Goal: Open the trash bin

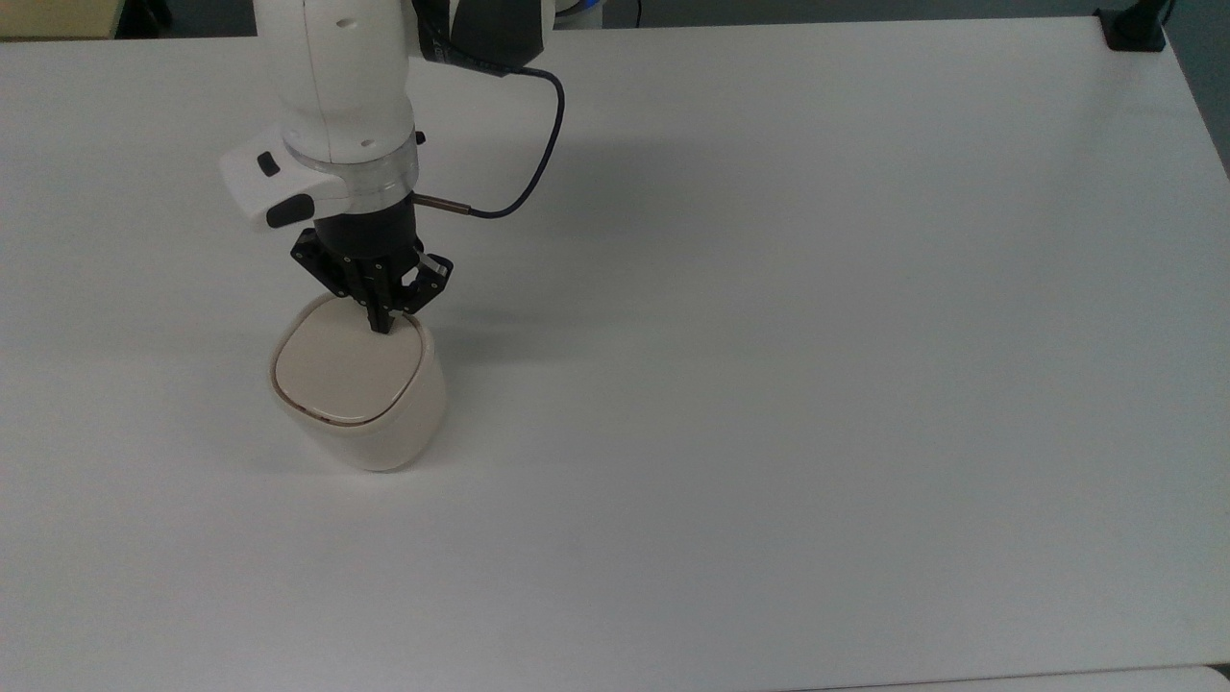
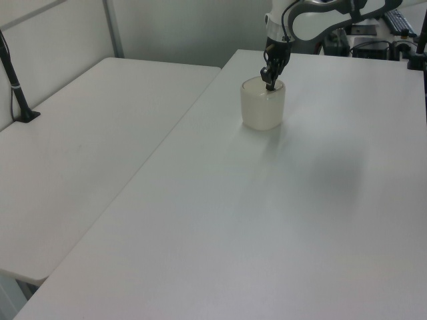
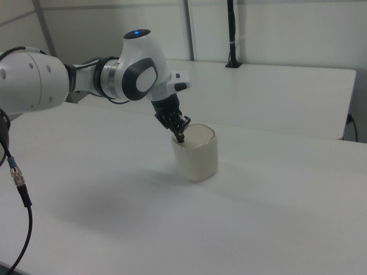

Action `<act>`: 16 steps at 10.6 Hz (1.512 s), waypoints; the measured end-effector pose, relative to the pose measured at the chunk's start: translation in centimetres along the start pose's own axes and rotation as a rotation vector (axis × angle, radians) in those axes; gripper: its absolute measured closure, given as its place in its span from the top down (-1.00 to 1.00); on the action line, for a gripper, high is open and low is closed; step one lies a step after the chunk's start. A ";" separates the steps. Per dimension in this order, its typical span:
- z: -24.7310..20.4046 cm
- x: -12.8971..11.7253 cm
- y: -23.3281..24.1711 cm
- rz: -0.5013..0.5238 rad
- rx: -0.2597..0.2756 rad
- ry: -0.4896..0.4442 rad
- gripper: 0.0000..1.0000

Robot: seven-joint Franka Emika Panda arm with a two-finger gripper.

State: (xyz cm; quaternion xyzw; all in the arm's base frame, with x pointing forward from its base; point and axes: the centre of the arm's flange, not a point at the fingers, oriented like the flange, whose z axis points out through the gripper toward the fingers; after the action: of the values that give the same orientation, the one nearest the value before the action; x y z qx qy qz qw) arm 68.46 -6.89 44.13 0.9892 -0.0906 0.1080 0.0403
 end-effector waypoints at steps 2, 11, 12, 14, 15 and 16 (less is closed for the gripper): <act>0.0 0.0 0.0 0.000 0.000 0.000 -0.88; -16.8 -6.8 -6.9 -0.152 0.022 -0.148 -0.81; -17.5 -7.9 -8.1 -0.206 0.020 -0.176 -0.81; -18.0 -8.9 -9.4 -0.264 0.020 -0.203 -0.67; -17.7 -9.0 -9.3 -0.266 0.019 -0.209 -0.57; -17.4 -9.0 -9.1 -0.264 0.017 -0.214 -0.29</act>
State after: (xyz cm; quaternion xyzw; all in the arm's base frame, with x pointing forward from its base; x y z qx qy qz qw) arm 57.97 5.32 58.57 0.9987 0.0374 -0.0035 0.0356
